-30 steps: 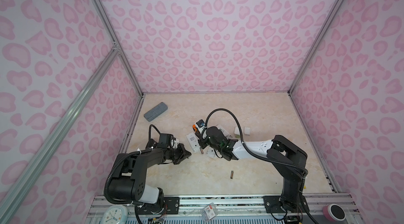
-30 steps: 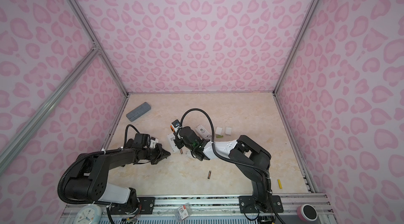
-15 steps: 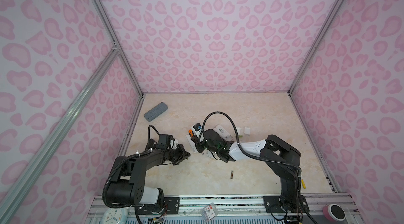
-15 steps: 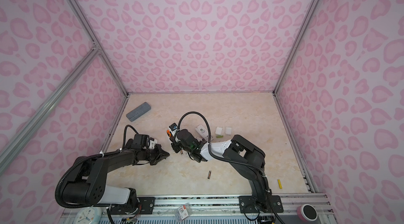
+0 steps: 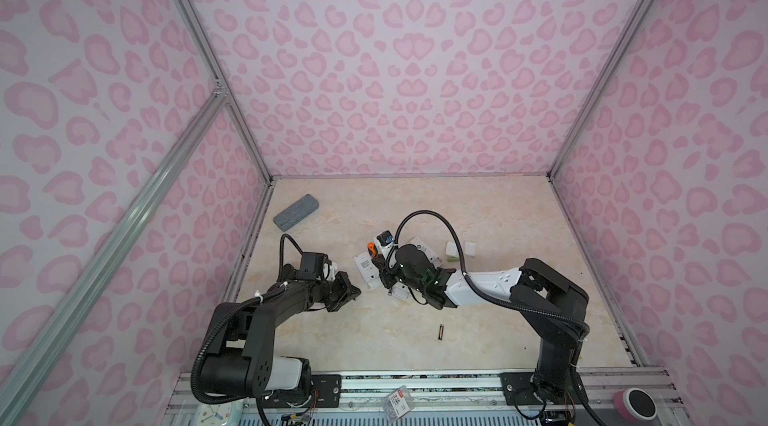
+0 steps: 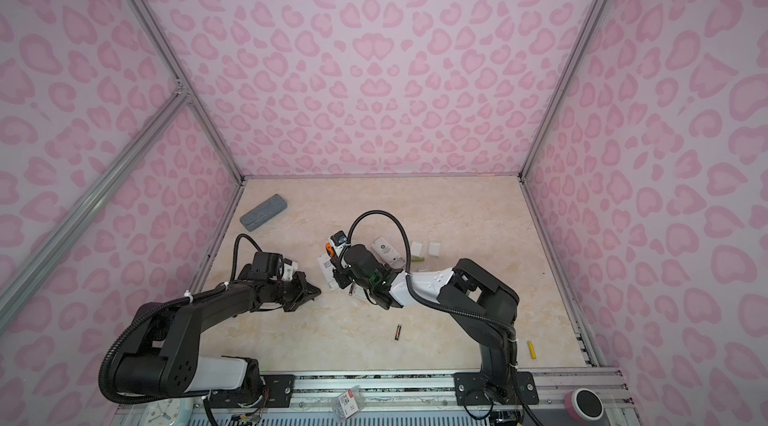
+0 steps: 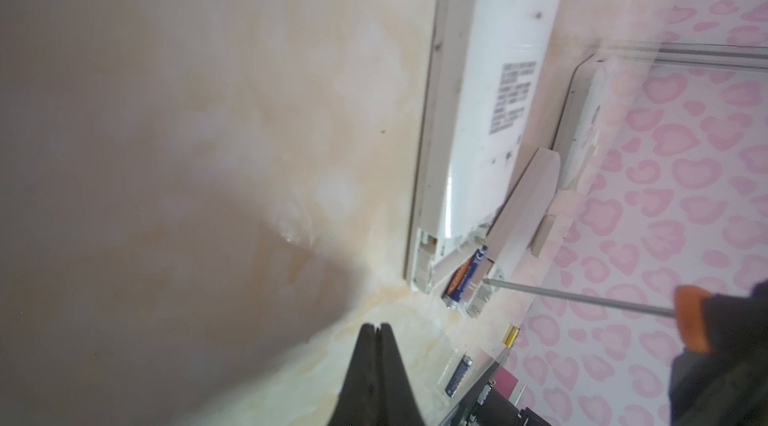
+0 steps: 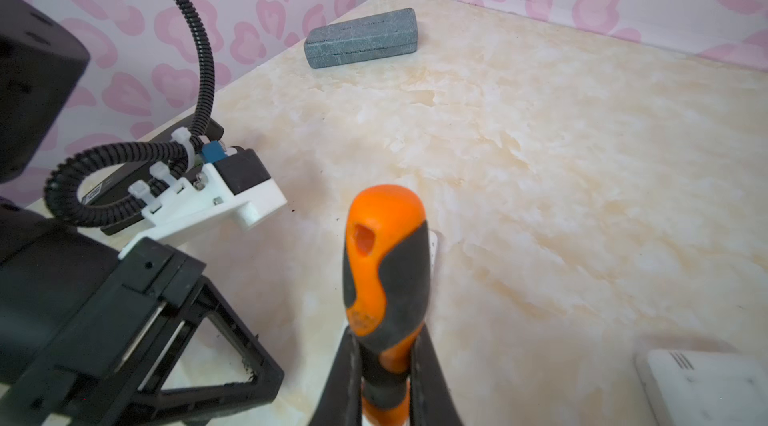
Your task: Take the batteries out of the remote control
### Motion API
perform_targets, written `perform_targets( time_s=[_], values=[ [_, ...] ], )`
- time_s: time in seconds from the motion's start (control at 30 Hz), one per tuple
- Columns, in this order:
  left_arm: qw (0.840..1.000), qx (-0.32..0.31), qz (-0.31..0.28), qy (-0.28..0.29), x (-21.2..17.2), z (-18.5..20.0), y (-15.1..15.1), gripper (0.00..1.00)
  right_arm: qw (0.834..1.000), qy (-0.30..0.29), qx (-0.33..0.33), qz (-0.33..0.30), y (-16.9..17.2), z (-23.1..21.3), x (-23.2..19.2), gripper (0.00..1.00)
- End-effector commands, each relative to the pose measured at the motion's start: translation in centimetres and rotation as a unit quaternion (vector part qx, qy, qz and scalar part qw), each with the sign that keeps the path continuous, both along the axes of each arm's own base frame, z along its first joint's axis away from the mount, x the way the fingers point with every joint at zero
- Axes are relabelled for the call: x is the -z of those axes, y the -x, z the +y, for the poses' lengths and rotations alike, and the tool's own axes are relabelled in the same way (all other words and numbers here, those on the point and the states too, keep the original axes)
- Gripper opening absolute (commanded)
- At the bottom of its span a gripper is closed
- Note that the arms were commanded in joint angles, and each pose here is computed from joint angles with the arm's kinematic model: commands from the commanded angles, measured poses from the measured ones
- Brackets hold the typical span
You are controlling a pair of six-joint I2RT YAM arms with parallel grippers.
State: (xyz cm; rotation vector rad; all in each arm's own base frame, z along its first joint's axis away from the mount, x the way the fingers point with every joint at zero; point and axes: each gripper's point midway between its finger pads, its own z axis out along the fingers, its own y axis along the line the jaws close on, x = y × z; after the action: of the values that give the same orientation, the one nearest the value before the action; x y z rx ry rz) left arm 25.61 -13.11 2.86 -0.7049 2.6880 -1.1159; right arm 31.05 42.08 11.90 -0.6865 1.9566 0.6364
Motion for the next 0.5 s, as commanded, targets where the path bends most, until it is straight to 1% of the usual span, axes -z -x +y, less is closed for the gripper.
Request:
perform_targets(
  time_s=[0.0,0.13,0.27,0.4,0.47],
  values=[
    [1.0,0.013,-0.017,-0.014,-1.4,0.2,-0.6,0.04,0.999,-0.021,0.022,-0.015,-0.3,-1.0,-2.1,0.0],
    [0.997,0.018,-0.05,-0.049,-4.4,1.1,-2.1,0.08,0.998,-0.027,0.055,-0.019,-0.6,-4.2,-3.9,0.0],
    [0.991,0.015,-0.097,-0.095,-8.5,2.9,-3.7,0.11,0.993,-0.019,0.112,-0.015,-0.7,-9.8,-4.9,0.0],
    [0.978,-0.009,-0.155,-0.141,-13.4,5.3,-5.0,0.14,0.982,0.002,0.189,-0.002,0.0,-16.6,-4.7,0.0],
    [0.97,-0.024,-0.183,-0.158,-15.6,6.3,-5.1,0.14,0.974,0.008,0.225,0.02,0.6,-19.8,-4.3,0.0]
  ],
)
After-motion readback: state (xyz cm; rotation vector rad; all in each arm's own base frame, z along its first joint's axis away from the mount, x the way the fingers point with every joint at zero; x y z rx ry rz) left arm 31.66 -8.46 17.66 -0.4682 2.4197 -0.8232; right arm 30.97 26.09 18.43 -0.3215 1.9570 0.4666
